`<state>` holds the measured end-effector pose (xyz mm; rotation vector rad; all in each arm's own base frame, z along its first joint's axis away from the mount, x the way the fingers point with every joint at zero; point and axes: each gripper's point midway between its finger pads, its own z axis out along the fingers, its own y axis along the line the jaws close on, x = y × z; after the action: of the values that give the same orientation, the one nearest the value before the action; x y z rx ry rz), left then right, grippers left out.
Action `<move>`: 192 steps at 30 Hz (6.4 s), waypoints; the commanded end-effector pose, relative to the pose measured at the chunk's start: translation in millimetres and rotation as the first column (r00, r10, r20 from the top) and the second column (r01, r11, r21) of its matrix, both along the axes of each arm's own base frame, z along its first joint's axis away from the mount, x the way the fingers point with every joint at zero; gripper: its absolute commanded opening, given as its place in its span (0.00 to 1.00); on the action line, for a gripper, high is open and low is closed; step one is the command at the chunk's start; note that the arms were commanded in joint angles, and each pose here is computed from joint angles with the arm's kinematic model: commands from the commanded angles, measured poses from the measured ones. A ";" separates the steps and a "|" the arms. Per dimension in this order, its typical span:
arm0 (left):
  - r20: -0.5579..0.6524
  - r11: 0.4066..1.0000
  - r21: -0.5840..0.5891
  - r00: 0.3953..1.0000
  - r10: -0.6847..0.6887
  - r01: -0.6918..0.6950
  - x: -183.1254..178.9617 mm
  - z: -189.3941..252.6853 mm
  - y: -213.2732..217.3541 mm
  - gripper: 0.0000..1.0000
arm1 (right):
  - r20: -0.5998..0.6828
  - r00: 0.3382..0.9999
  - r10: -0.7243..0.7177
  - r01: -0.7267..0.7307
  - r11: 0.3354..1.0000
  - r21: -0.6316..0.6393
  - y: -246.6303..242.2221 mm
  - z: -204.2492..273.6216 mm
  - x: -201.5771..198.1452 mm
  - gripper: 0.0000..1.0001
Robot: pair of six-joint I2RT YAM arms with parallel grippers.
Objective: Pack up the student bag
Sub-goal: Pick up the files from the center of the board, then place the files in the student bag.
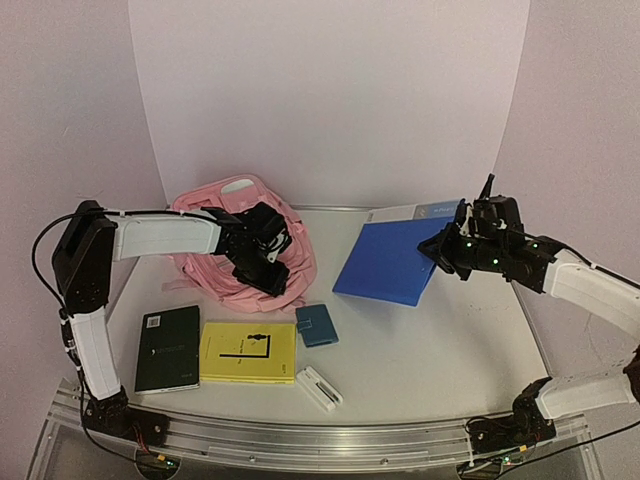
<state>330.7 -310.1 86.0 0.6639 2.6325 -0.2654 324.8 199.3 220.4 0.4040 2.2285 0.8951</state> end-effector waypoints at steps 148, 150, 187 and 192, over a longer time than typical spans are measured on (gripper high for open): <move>0.104 0.600 -0.784 0.986 -0.128 0.161 -11.9 266.4 -77.1 0.00 | -0.038 0.995 -0.091 0.098 0.856 0.507 196.7 -65.4 89.8 0.00; 0.095 0.599 -0.784 0.986 -0.140 0.160 -12.2 263.1 -81.0 0.00 | -0.038 0.995 -0.089 0.096 0.867 0.489 202.6 -73.3 95.9 0.00; 0.037 0.650 -0.759 0.999 -0.024 0.043 24.2 223.4 -103.2 0.00 | 0.030 0.997 -0.074 0.076 0.995 -0.071 80.9 -80.7 13.3 0.81; 0.018 0.652 -0.758 0.999 -0.031 0.034 21.8 219.8 -103.3 0.00 | 0.012 1.000 -0.015 0.017 0.965 -0.261 83.7 -101.0 21.8 0.79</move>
<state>342.2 -404.4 253.0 0.3750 2.3507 -1.2220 338.9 288.8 137.9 0.4337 2.2113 0.8049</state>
